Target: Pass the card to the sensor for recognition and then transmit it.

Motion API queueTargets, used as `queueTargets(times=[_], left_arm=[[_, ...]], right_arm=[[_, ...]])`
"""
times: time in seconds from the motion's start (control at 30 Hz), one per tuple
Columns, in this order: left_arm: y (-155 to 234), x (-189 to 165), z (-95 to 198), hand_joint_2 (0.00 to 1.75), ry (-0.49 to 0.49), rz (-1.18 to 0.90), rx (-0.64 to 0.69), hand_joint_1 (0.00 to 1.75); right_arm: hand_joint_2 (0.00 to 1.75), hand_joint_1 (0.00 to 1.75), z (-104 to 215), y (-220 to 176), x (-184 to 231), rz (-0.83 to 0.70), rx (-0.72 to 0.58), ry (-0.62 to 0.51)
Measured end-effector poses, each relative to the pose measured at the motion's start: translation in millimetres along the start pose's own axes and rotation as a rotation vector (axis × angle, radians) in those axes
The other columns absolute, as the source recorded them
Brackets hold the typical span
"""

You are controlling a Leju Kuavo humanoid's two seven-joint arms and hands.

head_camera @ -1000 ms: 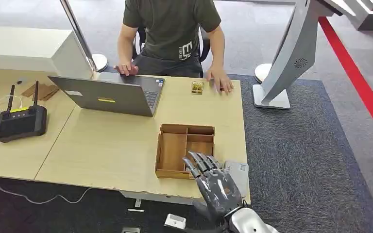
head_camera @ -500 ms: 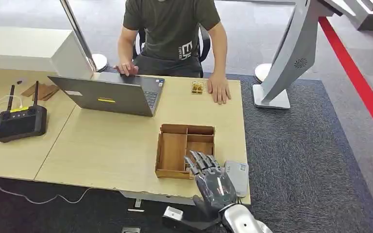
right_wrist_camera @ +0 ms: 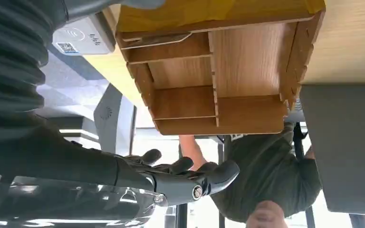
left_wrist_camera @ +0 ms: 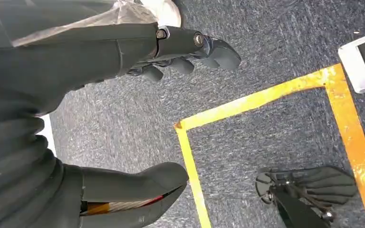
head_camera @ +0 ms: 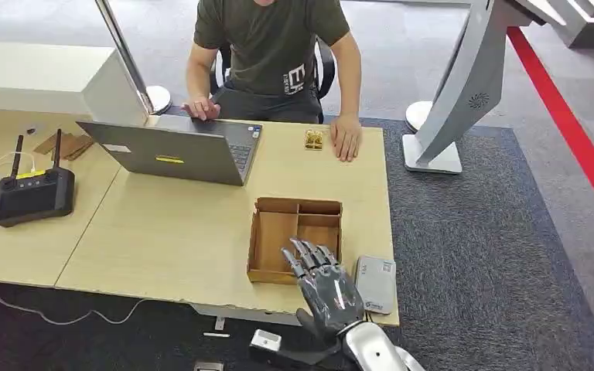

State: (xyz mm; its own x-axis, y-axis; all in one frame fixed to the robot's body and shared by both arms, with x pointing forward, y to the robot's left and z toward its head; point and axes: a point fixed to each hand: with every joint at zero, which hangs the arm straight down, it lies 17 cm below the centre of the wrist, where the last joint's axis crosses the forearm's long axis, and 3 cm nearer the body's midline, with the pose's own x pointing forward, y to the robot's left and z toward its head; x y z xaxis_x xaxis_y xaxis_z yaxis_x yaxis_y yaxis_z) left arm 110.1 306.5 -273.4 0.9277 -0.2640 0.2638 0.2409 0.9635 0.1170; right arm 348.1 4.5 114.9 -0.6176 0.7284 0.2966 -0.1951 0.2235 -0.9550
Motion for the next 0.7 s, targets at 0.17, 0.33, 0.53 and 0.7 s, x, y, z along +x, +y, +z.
queueTargets(times=[0.17,0.33,0.53,0.7], left_arm=[[-1,0,0,1.75,0.0,-0.007,-0.002,0.0],[-1,0,0,1.75,0.0,-0.008,-0.002,0.0],[-2,0,0,1.75,0.0,-0.01,-0.003,0.0],[-1,-1,0,1.75,0.005,-0.017,0.002,0.0]], right_arm=[[1.75,0.0,-9,5,-4,0.014,-0.012,-0.002],[1.75,0.0,-14,15,-7,0.022,0.009,0.005],[1.75,0.0,-17,25,-10,0.036,0.029,0.011],[1.75,0.0,-26,23,-9,0.034,-0.019,-0.001]])
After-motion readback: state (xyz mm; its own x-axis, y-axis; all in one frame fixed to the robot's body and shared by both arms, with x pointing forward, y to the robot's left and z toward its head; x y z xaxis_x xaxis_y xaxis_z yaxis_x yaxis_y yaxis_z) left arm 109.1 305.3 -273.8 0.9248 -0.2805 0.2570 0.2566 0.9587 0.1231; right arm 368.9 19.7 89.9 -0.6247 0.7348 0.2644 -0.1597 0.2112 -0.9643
